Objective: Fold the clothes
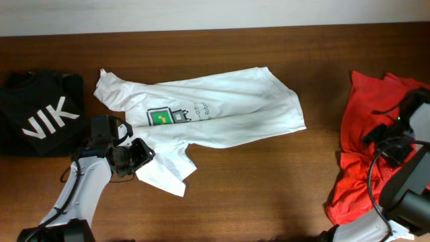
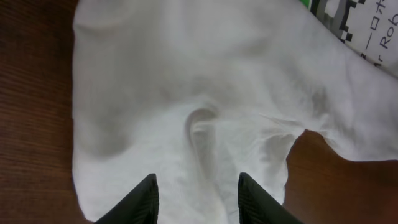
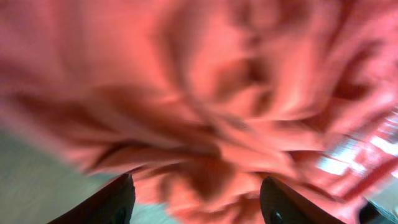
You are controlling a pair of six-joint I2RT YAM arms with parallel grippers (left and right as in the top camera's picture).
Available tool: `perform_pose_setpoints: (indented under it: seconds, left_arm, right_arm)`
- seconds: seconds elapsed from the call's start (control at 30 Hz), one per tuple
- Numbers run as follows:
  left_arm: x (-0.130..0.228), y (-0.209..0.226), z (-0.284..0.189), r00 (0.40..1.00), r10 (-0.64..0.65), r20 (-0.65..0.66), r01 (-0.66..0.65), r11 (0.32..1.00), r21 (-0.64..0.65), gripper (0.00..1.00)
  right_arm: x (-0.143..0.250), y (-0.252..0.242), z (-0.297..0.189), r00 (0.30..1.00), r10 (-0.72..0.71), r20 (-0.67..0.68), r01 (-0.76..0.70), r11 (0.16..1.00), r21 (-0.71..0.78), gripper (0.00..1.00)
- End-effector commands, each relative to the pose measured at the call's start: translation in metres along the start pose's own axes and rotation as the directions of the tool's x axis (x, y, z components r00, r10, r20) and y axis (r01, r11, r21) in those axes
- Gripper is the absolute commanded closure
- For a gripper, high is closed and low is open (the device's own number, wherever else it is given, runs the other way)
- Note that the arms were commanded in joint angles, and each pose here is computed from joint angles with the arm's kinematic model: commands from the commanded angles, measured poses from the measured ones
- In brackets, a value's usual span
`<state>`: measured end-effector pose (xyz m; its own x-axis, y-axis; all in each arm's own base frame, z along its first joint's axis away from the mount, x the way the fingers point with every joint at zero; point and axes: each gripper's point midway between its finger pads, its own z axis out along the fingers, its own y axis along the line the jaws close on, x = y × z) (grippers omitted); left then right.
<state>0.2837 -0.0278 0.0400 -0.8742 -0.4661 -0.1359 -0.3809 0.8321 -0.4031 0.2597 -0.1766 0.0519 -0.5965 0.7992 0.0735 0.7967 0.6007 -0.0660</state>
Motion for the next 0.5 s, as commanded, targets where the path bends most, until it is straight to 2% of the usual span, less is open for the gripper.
perform_pose_setpoints:
  seconds: [0.0, 0.07, 0.27, 0.43, 0.47]
  left_arm:
    - [-0.005, -0.004, -0.004, 1.000, 0.023, 0.021, -0.023, 1.000, 0.006, 0.58]
    - [-0.003, -0.003, -0.004, 1.000, 0.021, 0.014, -0.021, 1.000, 0.003, 0.55]
    - [0.008, 0.002, -0.004, 0.999, 0.003, -0.032, -0.004, 1.000, -0.018, 0.55]
    - [0.014, 0.033, -0.003, 1.000, -0.011, -0.025, 0.007, 0.985, -0.173, 0.54]
    - [0.015, 0.039, -0.003, 1.000, -0.012, -0.020, 0.007, 0.979, -0.204, 0.51]
  right_arm:
    - [0.022, 0.066, -0.012, 0.958, -0.285, -0.013, 0.274, 0.933, -0.233, 0.29]
    - [0.037, 0.088, -0.014, 0.923, -0.384, -0.006, 0.369, 0.891, -0.265, 0.28]
    - [0.064, 0.123, -0.013, 0.863, -0.505, 0.002, 0.489, 0.835, -0.252, 0.26]
    - [0.073, 0.135, -0.007, 0.859, -0.512, 0.006, 0.496, 0.831, -0.252, 0.26]
    - [0.076, 0.137, -0.006, 0.855, -0.519, 0.004, 0.502, 0.825, -0.258, 0.26]
